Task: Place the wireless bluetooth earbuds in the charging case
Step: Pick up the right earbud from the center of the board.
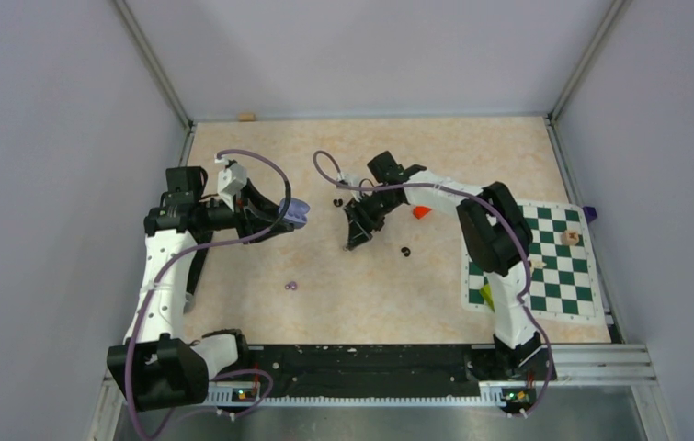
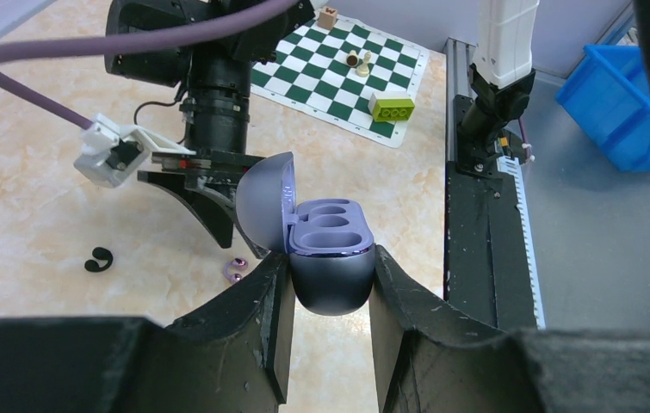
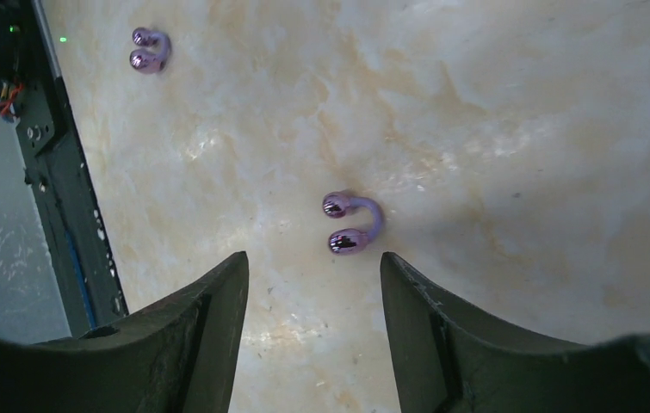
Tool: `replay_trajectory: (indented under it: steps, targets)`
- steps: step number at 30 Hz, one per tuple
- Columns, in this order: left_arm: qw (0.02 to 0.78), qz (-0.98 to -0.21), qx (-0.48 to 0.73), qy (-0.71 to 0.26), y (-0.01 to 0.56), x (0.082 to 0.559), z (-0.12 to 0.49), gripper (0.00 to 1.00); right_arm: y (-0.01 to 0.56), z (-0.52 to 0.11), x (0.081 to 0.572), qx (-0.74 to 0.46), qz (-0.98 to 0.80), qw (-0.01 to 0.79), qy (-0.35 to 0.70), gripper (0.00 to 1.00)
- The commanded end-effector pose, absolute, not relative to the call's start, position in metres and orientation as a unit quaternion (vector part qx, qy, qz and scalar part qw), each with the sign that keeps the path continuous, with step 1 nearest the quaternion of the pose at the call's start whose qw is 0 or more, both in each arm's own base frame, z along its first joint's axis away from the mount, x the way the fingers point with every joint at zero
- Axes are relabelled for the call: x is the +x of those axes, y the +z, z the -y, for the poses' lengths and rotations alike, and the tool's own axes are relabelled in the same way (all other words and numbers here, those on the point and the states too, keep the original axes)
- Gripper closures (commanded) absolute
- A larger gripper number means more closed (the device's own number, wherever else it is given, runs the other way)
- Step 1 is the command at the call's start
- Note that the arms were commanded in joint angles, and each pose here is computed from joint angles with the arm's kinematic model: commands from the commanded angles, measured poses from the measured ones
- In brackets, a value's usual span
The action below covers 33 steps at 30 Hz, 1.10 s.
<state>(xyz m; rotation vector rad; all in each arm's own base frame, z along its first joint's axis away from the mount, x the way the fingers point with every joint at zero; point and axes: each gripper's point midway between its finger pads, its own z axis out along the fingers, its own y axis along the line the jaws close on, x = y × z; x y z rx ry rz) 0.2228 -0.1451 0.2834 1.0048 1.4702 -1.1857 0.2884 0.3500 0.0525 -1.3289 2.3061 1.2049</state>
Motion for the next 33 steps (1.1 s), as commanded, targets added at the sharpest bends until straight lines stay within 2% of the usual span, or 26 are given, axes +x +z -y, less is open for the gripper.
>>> replay_trajectory:
  steps: [1, 12, 33]
  targets:
    - [0.486, -0.589, 0.415, -0.496, 0.287, 0.222, 0.146, 1.00, 0.063, -0.357, 0.324, -0.415, -0.796, 0.163, 0.409, 0.44]
    - [0.484, -0.590, 0.413, -0.498, 0.286, 0.223, 0.146, 1.00, 0.027, -0.350, 0.346, -0.374, -0.841, 0.169, 0.354, 0.61]
    - [0.485, -0.588, 0.414, -0.497, 0.287, 0.222, 0.146, 1.00, 0.006, -0.348, 0.315, -0.415, -0.831, 0.111, 0.352, 0.64]
